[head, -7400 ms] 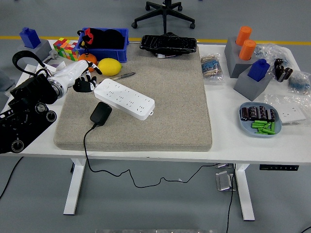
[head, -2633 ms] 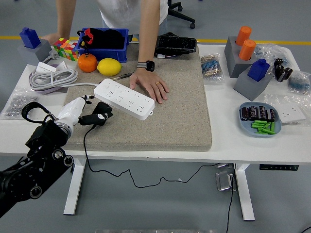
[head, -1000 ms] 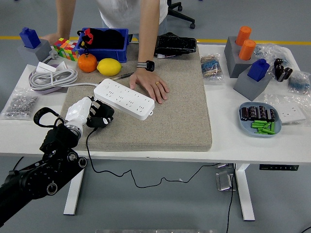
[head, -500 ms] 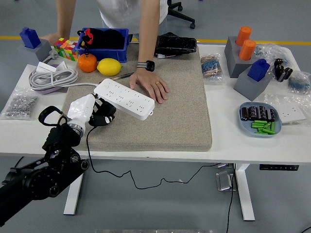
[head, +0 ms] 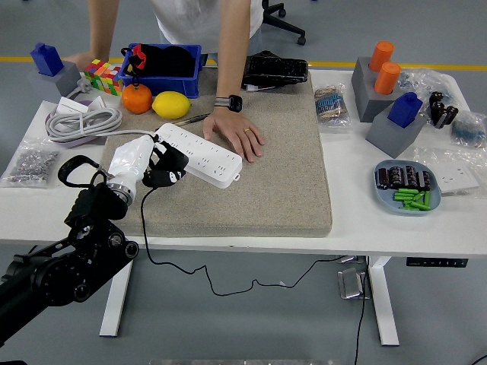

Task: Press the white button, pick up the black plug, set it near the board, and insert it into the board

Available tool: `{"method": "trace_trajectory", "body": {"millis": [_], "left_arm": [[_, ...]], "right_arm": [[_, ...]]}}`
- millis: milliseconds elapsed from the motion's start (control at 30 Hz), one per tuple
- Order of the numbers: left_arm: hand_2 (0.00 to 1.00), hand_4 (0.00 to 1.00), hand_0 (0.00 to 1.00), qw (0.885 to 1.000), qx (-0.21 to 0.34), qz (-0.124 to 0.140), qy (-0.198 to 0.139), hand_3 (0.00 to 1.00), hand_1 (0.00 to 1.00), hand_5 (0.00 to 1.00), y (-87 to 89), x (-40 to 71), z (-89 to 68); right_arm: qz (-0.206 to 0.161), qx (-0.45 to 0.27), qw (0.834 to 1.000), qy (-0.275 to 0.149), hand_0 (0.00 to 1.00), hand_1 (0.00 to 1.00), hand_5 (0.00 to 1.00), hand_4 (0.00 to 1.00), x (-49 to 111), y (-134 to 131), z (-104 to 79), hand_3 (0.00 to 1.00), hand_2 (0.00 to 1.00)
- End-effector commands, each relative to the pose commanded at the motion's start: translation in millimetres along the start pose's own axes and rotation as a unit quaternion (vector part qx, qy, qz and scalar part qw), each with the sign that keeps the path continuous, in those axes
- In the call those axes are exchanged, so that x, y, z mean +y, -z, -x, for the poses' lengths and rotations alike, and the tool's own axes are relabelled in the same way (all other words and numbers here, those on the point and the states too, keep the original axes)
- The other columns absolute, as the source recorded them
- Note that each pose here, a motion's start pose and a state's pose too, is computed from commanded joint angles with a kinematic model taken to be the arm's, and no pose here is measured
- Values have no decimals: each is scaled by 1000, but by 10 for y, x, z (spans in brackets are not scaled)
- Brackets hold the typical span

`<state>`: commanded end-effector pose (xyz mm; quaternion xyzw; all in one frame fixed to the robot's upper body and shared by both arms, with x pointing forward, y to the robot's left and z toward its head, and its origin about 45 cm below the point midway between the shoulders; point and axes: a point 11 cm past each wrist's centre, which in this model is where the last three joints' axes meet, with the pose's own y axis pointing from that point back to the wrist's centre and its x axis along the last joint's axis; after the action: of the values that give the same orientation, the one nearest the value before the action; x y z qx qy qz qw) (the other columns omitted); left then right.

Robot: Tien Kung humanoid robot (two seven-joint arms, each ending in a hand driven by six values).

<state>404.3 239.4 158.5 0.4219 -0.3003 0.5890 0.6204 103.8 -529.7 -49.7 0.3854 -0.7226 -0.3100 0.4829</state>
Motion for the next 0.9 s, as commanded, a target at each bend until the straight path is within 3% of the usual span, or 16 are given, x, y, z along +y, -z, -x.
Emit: {"method": "trace_trajectory", "body": {"millis": [533, 900], "left_arm": [[348, 575, 262, 1000, -12, 14, -8, 575, 301, 2, -247, -275, -92], [348, 581, 263, 1000, -28, 6, 12, 575, 298, 2, -237, -317, 27]], "right_arm": [[0, 2, 1000, 2, 621, 554, 369, 670, -1, 11, 10, 588, 552], [1, 5, 1000, 2, 621, 553, 364, 666, -2, 15, -1, 588, 550]]}}
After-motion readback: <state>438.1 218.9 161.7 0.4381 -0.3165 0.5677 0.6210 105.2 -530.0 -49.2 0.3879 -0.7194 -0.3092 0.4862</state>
